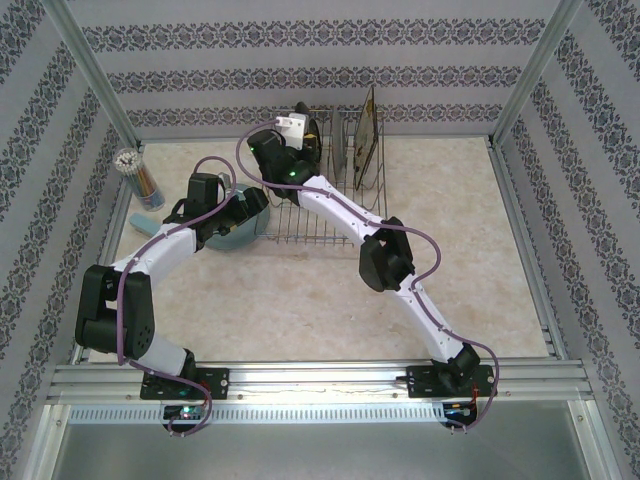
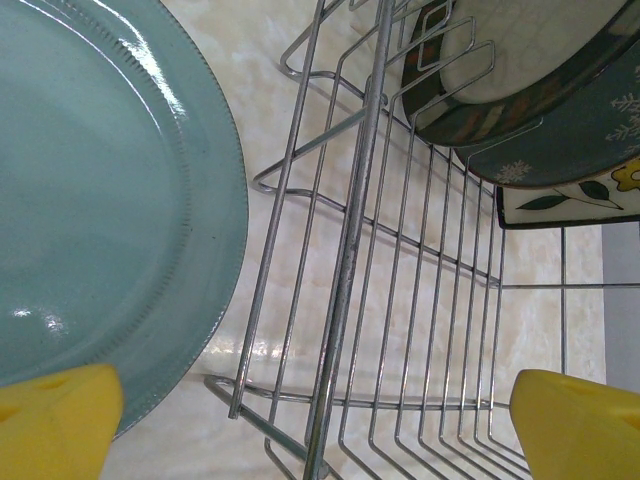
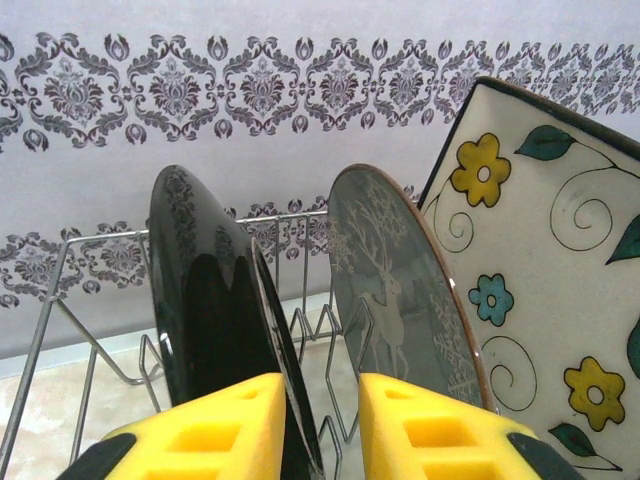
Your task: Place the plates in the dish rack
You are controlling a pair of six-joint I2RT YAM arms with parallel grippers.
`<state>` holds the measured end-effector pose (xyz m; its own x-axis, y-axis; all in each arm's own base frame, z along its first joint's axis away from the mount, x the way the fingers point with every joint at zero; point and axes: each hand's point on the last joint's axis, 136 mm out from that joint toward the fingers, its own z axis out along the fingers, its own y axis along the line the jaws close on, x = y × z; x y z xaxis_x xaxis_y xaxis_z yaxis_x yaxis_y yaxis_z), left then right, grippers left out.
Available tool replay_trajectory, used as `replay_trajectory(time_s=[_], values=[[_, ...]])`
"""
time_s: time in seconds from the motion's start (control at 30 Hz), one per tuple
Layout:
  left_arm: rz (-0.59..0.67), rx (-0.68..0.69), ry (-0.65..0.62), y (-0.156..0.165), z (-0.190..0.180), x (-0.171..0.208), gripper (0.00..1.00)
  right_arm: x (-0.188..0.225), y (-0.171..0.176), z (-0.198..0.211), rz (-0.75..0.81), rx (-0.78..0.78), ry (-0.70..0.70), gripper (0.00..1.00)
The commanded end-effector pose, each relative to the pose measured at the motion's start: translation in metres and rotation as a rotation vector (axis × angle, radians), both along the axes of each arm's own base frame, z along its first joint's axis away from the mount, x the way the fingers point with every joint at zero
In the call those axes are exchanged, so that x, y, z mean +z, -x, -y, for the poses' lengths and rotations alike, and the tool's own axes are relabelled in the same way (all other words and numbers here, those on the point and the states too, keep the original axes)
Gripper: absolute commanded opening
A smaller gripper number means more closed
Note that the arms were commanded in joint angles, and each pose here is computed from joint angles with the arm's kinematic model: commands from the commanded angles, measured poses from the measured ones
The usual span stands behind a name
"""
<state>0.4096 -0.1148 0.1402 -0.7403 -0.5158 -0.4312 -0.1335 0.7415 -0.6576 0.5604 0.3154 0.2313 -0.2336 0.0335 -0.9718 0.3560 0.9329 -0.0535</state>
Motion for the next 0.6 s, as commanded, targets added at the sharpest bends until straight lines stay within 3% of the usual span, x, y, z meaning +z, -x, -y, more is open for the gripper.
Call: replay_trajectory(time_s=[0.0, 0.57], values=[[0.039, -0.011, 0.007, -0.005, 0.002, 0.006, 1.0, 0.006, 0.001, 0.006, 0.023, -0.032, -0.017, 0.26], [0.037, -0.011, 0.007, -0.005, 0.002, 0.007, 1.0, 0.02, -0.002, 0.02, 0.033, -0.027, -0.037, 0.27]])
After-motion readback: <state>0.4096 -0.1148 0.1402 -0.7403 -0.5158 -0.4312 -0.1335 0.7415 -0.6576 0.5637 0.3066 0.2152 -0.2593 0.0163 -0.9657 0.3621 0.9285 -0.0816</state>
